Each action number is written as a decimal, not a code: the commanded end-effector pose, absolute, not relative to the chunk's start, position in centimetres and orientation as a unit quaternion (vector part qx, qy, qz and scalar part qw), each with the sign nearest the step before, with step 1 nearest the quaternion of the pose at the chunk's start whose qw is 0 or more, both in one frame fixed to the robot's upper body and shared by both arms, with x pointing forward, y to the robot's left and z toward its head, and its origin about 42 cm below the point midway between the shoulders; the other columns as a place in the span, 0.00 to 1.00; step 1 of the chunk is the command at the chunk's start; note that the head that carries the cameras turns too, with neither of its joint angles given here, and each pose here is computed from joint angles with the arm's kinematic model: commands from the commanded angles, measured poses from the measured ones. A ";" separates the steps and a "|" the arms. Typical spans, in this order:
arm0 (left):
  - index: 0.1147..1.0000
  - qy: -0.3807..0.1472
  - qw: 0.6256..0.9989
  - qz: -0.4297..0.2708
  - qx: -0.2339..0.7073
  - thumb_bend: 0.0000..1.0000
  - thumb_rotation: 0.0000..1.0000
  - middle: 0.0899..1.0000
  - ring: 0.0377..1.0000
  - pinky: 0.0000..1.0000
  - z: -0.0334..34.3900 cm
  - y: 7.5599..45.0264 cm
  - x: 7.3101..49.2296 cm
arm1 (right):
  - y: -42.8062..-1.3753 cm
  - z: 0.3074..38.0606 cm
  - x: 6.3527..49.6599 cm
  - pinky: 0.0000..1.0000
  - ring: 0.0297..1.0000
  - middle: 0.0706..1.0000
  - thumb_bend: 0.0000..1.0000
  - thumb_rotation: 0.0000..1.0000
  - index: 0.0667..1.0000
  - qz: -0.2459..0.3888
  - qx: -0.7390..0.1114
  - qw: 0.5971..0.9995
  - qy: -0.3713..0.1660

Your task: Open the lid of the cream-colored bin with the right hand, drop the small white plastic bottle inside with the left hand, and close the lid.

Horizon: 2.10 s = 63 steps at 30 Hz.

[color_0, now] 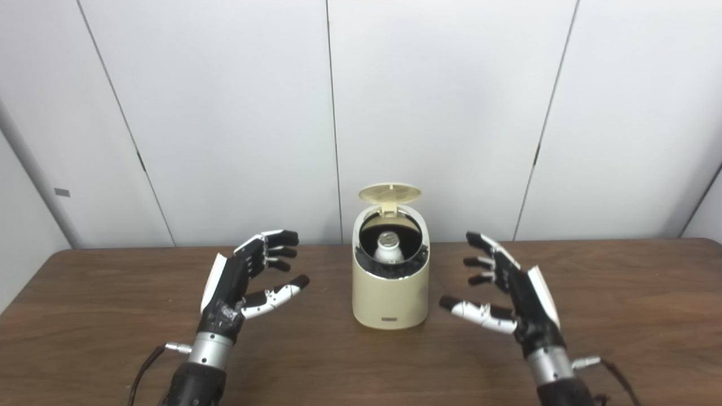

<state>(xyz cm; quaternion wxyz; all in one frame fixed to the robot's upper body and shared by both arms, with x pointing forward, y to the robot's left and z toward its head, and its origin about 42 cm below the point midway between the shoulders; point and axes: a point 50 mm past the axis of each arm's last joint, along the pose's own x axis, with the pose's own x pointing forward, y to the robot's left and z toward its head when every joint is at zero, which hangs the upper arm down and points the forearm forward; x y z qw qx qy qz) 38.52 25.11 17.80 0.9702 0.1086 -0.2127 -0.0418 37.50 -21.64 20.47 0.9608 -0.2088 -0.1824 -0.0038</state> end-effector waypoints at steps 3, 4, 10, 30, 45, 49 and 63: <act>0.66 -0.241 0.964 -0.041 0.107 0.59 0.00 0.68 0.64 0.58 18.3 24.8 38.5 | -21.6 26.1 39.4 0.61 0.75 0.84 0.63 0.45 0.82 -0.002 -0.252 0.931 -0.263; 0.66 -0.238 0.964 -0.042 0.107 0.59 0.00 0.68 0.64 0.57 18.0 24.8 38.4 | -21.6 26.8 39.7 0.61 0.75 0.83 0.63 0.48 0.81 -0.001 -0.261 0.927 -0.270; 0.67 -0.227 0.967 -0.041 0.109 0.58 0.00 0.69 0.64 0.58 16.5 24.2 38.1 | -21.4 31.6 41.4 0.63 0.76 0.83 0.60 0.57 0.80 0.013 -0.317 0.906 -0.282; 0.67 -0.237 0.967 -0.036 0.085 0.61 0.00 0.67 0.63 0.57 15.8 23.1 38.3 | -19.3 38.4 44.4 0.74 0.83 0.81 0.59 0.85 0.81 0.103 -0.434 0.850 -0.279; 0.67 -0.225 0.969 -0.035 0.096 0.62 0.00 0.67 0.63 0.58 16.0 22.9 38.4 | -17.0 37.8 44.8 0.79 0.87 0.81 0.69 0.90 0.77 0.153 -0.460 0.830 -0.277; 0.67 -0.227 0.968 -0.035 0.096 0.62 0.00 0.67 0.63 0.58 16.2 22.7 38.3 | -16.5 37.6 44.5 0.78 0.85 0.81 0.70 0.91 0.77 0.165 -0.471 0.820 -0.281; 0.67 -0.228 0.969 -0.036 0.090 0.62 0.00 0.66 0.63 0.56 16.5 22.4 38.4 | -15.9 37.3 42.4 0.90 0.91 0.72 0.64 0.82 0.63 0.184 -0.458 0.821 -0.287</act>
